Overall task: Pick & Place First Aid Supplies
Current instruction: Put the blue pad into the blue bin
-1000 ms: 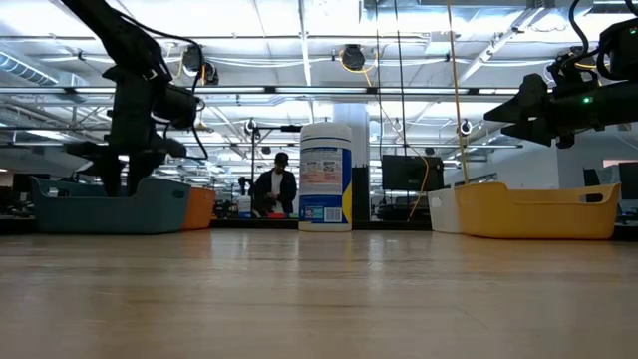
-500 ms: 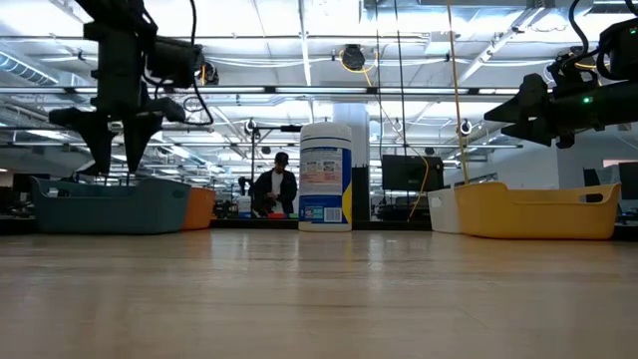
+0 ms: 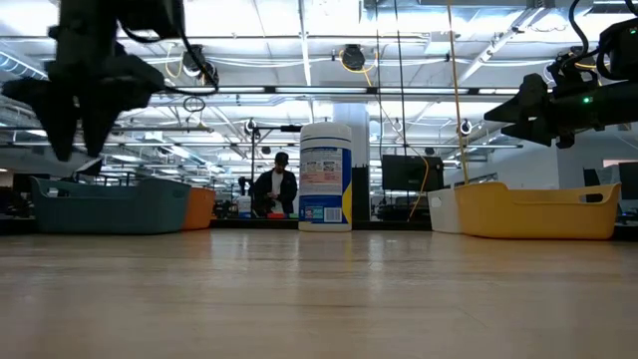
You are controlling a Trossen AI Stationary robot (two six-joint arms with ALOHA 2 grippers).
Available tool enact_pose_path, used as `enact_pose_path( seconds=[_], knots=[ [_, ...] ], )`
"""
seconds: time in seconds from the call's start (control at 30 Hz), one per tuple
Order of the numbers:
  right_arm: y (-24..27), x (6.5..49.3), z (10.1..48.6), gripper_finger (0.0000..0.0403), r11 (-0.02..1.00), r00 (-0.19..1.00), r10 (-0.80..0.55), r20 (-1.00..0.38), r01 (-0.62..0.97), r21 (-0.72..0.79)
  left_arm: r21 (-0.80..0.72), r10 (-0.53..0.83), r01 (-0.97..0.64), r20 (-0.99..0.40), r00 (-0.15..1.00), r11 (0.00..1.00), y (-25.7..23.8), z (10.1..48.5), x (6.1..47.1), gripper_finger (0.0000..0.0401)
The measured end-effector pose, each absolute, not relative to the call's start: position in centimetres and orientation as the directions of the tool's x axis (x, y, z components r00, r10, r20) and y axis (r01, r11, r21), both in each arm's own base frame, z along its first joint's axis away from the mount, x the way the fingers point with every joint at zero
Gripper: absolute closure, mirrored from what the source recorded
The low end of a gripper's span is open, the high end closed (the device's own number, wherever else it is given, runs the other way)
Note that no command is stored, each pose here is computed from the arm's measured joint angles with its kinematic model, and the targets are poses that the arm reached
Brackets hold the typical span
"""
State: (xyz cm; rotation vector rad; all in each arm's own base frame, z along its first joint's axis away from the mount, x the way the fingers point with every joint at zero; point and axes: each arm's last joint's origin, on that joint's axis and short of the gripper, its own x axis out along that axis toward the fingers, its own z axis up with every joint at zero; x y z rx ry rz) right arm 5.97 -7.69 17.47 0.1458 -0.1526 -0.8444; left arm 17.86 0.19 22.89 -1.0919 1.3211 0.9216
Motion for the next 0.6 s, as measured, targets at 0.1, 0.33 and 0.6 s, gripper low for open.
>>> enact_pose_path(
  seconds=[0.1, 0.33, 0.6],
  knots=[
    [-7.7, 6.0, 17.5, 0.0066, 0.655, 0.655, -0.752, 0.076, 0.731, 0.189, -0.075, -0.087, -0.96, -0.995, 0.053, 0.27, -2.1, 22.9, 17.8, 0.0199],
    [-7.7, 6.0, 17.5, 0.0066, 0.655, 0.654, -0.752, 0.076, 0.731, 0.189, -0.052, -0.094, -0.976, -0.995, 0.032, 0.212, -6.2, 22.9, 16.8, 0.0199],
    [-7.7, 6.0, 17.5, 0.0066, 0.656, 0.655, -0.752, 0.076, 0.731, 0.189, 0.088, -0.041, -0.976, -0.994, -0.099, 0.201, -7.2, 22.3, 15.8, 0.0199]
  ],
)
